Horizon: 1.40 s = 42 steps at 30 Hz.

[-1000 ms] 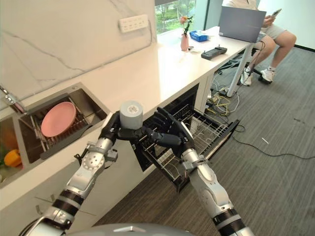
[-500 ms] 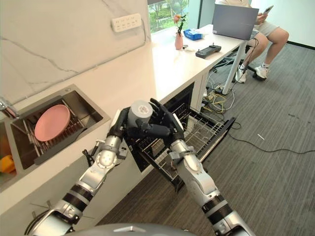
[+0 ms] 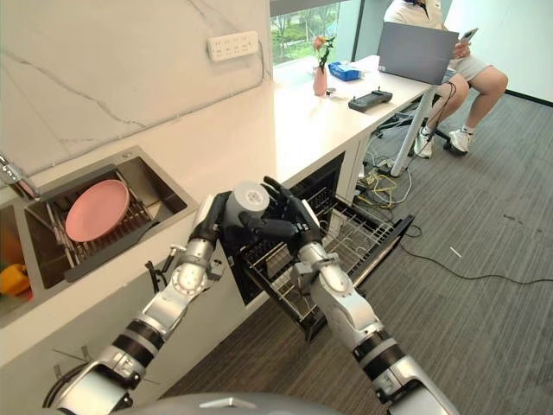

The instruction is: Place the dishes in the dishwasher.

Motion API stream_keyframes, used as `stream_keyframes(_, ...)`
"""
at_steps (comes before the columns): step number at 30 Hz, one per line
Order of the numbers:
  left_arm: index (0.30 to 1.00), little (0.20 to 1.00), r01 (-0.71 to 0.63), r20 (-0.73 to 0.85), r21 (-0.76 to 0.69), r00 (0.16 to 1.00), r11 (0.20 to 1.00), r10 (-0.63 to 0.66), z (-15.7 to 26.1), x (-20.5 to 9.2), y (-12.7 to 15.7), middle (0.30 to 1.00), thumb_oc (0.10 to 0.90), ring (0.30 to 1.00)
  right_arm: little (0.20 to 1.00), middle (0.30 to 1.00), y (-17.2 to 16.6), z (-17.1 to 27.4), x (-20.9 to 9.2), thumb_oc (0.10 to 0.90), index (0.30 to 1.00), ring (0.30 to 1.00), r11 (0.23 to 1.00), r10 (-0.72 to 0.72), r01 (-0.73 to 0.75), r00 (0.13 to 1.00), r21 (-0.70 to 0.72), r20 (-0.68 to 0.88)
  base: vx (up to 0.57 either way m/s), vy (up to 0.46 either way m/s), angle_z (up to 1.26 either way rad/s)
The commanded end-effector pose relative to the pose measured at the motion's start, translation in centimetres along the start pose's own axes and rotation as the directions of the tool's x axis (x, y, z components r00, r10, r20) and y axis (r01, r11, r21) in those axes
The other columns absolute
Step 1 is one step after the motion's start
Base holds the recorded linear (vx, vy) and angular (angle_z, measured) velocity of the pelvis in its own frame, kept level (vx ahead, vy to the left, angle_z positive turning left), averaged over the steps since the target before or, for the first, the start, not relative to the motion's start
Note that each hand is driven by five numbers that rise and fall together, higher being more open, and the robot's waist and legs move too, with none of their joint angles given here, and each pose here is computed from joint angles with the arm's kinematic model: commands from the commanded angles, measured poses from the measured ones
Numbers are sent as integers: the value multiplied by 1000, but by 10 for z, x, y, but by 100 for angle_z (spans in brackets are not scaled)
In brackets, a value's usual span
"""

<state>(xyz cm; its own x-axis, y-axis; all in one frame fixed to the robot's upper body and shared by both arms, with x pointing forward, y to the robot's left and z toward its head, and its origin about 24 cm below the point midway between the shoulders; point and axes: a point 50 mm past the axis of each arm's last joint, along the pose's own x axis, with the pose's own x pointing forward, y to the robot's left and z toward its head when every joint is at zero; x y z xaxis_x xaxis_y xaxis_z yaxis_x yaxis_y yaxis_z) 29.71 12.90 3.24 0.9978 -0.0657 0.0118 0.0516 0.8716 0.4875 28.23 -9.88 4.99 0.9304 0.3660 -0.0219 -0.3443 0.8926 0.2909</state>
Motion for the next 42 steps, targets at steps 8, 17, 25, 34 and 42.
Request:
stream_keyframes(8, 300, 300, 51, 403, 114, 910, 992, -93, 94, 36, -11, 300, 400, 300, 900, 900, 39, 50, 35, 800, 900, 900, 958, 239, -210, 961, -194, 137, 0, 0, 0)
stream_keyframes(17, 300, 300, 41, 397, 143, 913, 989, -95, 96, 42, -10, 300, 400, 300, 900, 900, 57, 60, 47, 800, 900, 900, 913, 308, -256, 943, -319, 127, 0, 0, 0)
stream_keyframes(25, 300, 300, 78, 380, 124, 917, 989, -120, 95, 40, -19, 300, 400, 300, 900, 900, 78, 56, 49, 800, 900, 900, 917, 345, -303, 928, -257, 137, 0, 0, 0)
stream_keyframes(34, 300, 300, 145, 401, 55, 903, 988, -155, 107, 32, -40, 300, 400, 300, 900, 900, 99, 45, 51, 800, 900, 900, 954, 295, -298, 940, -9, 172, 0, 1, 1)
stream_keyframes(42, 300, 300, 176, 414, 23, 894, 984, -170, 116, 28, -57, 300, 400, 300, 900, 900, 113, 28, 51, 800, 900, 900, 954, 259, -275, 956, 117, 136, -5, 19, 7)
